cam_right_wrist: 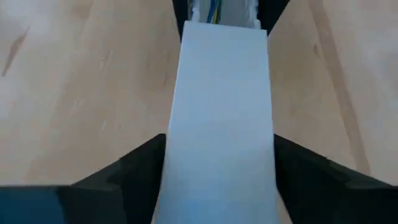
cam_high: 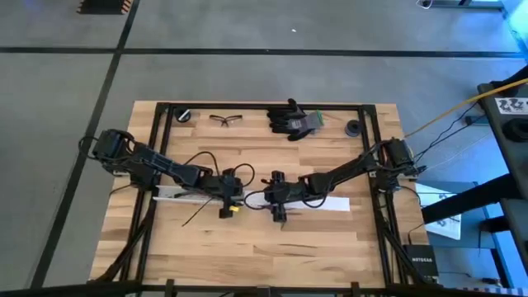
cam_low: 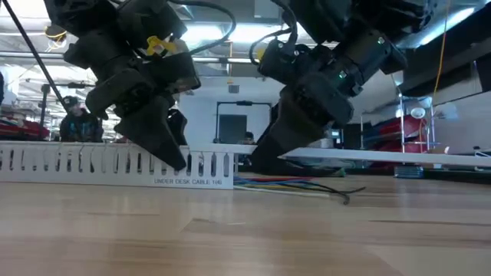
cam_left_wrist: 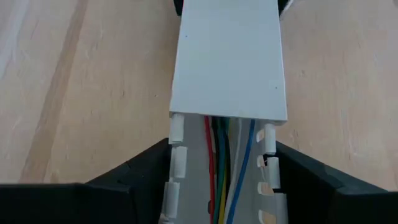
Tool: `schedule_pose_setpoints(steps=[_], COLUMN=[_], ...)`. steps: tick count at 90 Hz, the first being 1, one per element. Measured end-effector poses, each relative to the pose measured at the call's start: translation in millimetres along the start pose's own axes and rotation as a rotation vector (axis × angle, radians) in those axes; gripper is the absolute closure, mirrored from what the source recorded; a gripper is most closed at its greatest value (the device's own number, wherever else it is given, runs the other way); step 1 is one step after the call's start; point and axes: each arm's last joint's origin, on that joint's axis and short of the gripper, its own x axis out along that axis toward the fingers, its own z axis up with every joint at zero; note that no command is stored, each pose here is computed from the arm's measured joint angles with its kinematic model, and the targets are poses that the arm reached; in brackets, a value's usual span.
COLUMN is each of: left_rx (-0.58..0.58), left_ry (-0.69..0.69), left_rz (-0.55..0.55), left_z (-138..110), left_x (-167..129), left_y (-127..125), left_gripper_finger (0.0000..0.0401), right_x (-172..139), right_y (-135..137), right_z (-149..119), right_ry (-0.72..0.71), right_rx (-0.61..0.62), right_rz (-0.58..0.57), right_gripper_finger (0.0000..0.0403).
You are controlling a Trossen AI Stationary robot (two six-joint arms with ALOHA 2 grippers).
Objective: Ziptie cables
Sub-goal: Close the white cable duct
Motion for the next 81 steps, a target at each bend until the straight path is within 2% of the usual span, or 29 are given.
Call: schedule_pose_setpoints(steps=[24,50,81], left_rx=[0.0,-0.001,0.033], left_ry=[-0.001,-0.009,-0.021], left_rz=[-0.003,-0.003,-0.023], left_z=[0,1,1], left_x=[0,0,0], left_y=[0,0,-1], left_gripper_finger=[0.0171,0.0171,0.017], right_x=[0,6,20], right_y=[-1,-14,-11], right_z=[13,17,22], right_ry=[0.074,0.06,0.066], right_rx=[-0.004,0.044,0.025], right_rz=[0.015,0.024,0.064], right_gripper_finger=[0.0194,0.0194,0.0194])
